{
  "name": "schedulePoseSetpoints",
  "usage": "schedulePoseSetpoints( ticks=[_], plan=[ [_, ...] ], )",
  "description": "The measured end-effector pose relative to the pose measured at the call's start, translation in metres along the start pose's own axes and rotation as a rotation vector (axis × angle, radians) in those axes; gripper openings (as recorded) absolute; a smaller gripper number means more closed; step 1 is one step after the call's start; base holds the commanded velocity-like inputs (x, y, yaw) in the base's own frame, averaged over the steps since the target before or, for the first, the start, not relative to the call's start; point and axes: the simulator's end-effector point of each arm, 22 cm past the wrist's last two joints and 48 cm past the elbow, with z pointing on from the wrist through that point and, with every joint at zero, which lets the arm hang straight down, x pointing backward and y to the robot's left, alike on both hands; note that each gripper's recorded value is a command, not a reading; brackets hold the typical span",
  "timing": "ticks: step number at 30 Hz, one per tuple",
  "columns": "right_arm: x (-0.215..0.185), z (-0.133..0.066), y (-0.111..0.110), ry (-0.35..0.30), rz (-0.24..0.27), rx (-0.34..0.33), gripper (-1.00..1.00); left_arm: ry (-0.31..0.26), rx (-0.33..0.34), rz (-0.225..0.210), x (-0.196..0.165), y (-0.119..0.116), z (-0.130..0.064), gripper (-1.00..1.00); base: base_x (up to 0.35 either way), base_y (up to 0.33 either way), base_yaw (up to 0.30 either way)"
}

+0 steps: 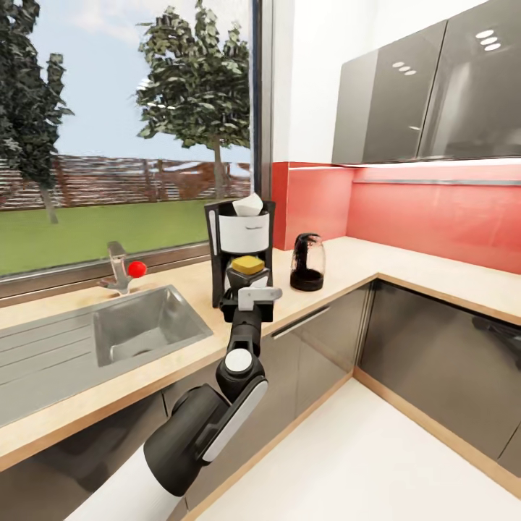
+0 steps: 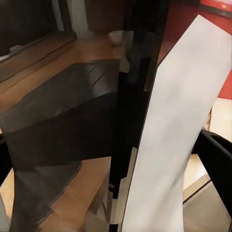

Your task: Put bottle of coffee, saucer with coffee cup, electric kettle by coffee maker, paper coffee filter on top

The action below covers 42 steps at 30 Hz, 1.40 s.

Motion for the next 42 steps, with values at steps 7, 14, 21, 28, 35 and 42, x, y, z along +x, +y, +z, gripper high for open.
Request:
schedulePoseSetpoints(
  ticks=[7, 14, 21, 28, 35, 42],
  plan=[
    [0.0, 0.0, 0.0, 0.0, -0.001, 0.0, 1.0, 0.013, -0.006, 0.01, 0.007, 0.002, 0.002, -1.0, 0.056, -0.004, 0.0],
    [0.0, 0.0, 0.0, 0.0, -0.001, -0.001, 1.0, 0.019, -0.009, 0.015, 0.01, 0.003, 0.003, -1.0, 0.024, 0.0, 0.0],
    [0.0, 0.0, 0.0, 0.0, -0.001, 0.0, 1.0, 0.046, -0.022, 0.037, 0.026, 0.007, 0.007, -1.0, 0.002, 0.0, 0.0],
    [0.0, 0.0, 0.0, 0.0, -0.001, -0.001, 1.0, 0.04, -0.035, 0.026, 0.034, 0.011, 0.011, -1.0, 0.0, 0.0, 0.0],
    [0.0, 0.002, 0.0, 0.0, -0.001, -0.001, 1.0, 0.049, -0.044, 0.03, 0.042, 0.014, 0.013, -1.0, 0.0, 0.0, 0.0],
    [0.002, 0.01, 0.002, 0.0, -0.001, 0.0, 1.0, 0.049, -0.042, 0.03, 0.051, 0.013, 0.012, -1.0, 0.0, 0.0, 0.0]
  ],
)
